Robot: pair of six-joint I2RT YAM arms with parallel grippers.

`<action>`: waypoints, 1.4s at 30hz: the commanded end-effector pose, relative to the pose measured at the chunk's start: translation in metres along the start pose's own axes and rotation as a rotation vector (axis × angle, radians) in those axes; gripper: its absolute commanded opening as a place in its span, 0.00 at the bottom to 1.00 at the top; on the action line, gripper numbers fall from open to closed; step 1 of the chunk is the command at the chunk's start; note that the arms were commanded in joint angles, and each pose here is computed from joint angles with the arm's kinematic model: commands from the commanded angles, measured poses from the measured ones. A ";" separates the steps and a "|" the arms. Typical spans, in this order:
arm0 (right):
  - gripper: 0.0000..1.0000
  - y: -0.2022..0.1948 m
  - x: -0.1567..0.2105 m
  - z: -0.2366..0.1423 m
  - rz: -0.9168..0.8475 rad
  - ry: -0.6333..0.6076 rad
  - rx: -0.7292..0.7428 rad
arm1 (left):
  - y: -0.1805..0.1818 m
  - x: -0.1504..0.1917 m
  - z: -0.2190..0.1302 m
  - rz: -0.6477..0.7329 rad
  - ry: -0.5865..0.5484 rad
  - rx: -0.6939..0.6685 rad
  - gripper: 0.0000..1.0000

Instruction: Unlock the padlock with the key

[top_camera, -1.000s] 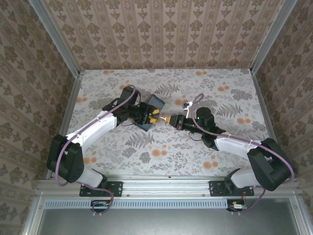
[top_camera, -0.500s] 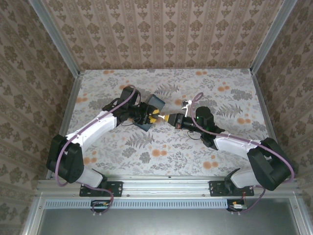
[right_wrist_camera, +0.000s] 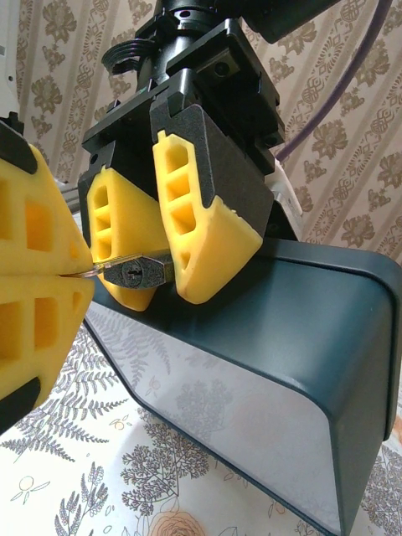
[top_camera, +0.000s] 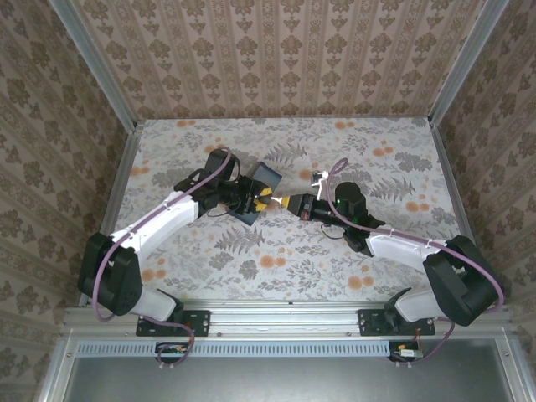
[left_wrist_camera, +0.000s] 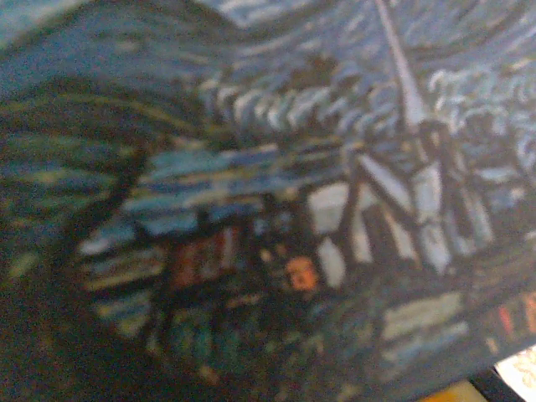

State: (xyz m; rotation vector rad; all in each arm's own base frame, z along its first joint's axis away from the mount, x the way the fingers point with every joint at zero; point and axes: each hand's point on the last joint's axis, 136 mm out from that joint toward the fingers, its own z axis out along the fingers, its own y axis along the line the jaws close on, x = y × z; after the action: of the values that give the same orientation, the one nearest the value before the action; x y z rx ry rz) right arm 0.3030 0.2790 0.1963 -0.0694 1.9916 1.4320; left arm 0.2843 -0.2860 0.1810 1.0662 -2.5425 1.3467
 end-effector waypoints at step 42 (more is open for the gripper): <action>0.02 0.010 -0.005 0.011 -0.032 -0.002 -0.032 | -0.014 0.003 -0.019 0.024 -0.021 0.060 0.05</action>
State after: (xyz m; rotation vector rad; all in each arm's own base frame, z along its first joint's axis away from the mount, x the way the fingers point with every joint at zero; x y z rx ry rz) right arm 0.3039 0.2843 0.1917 -0.0767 2.0069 1.4312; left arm 0.2861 -0.2812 0.1838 1.0858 -2.5519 1.3597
